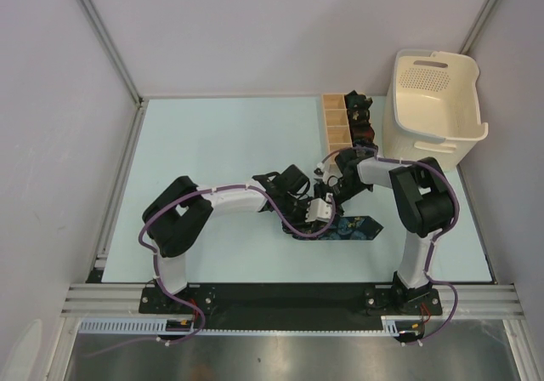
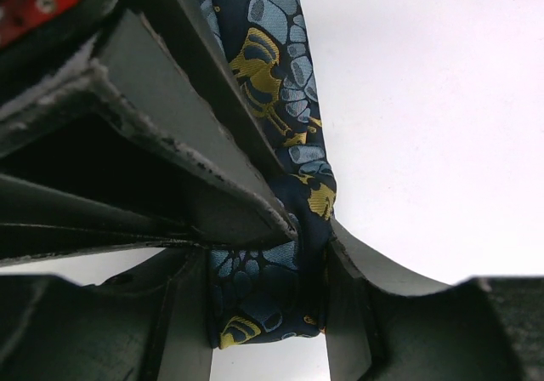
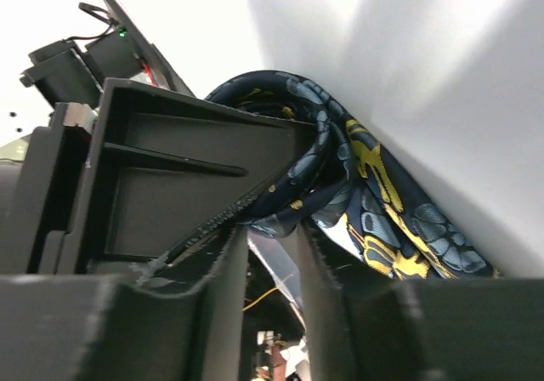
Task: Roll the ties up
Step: Roll the tie at the center of the board.
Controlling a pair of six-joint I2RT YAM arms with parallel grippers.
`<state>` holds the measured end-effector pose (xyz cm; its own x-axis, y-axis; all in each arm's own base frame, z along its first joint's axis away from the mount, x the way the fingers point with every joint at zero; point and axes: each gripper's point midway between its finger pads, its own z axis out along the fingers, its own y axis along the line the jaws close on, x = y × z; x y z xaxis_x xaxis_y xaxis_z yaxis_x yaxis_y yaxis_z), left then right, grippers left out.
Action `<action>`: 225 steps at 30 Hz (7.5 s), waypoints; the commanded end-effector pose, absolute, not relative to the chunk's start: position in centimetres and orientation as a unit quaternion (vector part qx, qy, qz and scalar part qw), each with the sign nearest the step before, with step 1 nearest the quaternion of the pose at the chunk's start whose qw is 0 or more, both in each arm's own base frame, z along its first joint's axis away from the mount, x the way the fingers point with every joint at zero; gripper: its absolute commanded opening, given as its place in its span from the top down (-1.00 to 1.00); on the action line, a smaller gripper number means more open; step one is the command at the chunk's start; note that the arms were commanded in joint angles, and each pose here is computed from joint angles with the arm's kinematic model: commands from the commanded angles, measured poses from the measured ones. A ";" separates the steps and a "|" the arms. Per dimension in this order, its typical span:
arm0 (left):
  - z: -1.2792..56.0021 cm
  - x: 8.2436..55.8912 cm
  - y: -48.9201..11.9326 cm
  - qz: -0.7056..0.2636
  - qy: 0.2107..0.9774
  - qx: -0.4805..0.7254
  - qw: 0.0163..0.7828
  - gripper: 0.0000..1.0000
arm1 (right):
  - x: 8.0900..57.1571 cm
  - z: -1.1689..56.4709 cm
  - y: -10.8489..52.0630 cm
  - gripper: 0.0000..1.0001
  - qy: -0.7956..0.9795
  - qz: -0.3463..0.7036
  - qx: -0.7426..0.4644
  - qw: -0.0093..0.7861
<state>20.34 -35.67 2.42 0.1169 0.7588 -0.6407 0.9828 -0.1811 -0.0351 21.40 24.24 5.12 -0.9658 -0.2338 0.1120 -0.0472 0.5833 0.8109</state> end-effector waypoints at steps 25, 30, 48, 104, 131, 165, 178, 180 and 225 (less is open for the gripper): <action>5.0 22.0 -35.6 -0.276 0.642 0.668 0.257 -0.92 | 22.1 -1.6 19.0 1.00 -0.949 -0.288 0.085 0.097; 5.7 22.3 -35.7 -0.285 0.645 0.655 0.272 -0.92 | 22.3 -2.0 21.6 1.00 -0.944 -0.297 0.103 0.096; 2.1 20.0 -34.0 -0.290 0.662 0.661 0.203 0.26 | 24.9 2.2 23.9 0.72 -0.922 -0.376 0.067 0.066; 5.9 19.9 -40.7 -0.370 0.673 0.602 0.219 -0.90 | 22.9 -0.7 18.5 1.00 -0.959 -0.268 0.073 0.047; -0.4 18.9 -36.9 -0.205 0.664 0.690 0.200 0.37 | 21.8 7.6 17.5 0.15 -0.900 -0.427 0.035 0.079; 7.3 20.3 -43.7 -0.347 0.625 0.633 0.298 -0.75 | 21.7 -2.0 14.4 1.00 -0.955 -0.255 0.036 0.148; 4.6 19.6 -35.7 -0.276 0.643 0.656 0.283 -0.75 | 23.0 -2.8 23.4 1.00 -0.935 -0.315 0.085 0.142; 4.3 19.5 -35.3 -0.277 0.648 0.652 0.279 -0.72 | 22.8 -2.8 24.1 1.00 -0.933 -0.318 0.092 0.144; 3.4 20.9 -35.1 -0.238 0.675 0.653 0.249 -0.25 | 22.4 1.0 20.2 1.00 -0.941 -0.301 0.097 0.120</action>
<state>21.26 -35.23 2.57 -0.0343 0.7682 -0.6393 0.9986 0.0524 0.0093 22.29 23.83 5.57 -0.9531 -0.2679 0.1405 -0.0763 0.6624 0.7453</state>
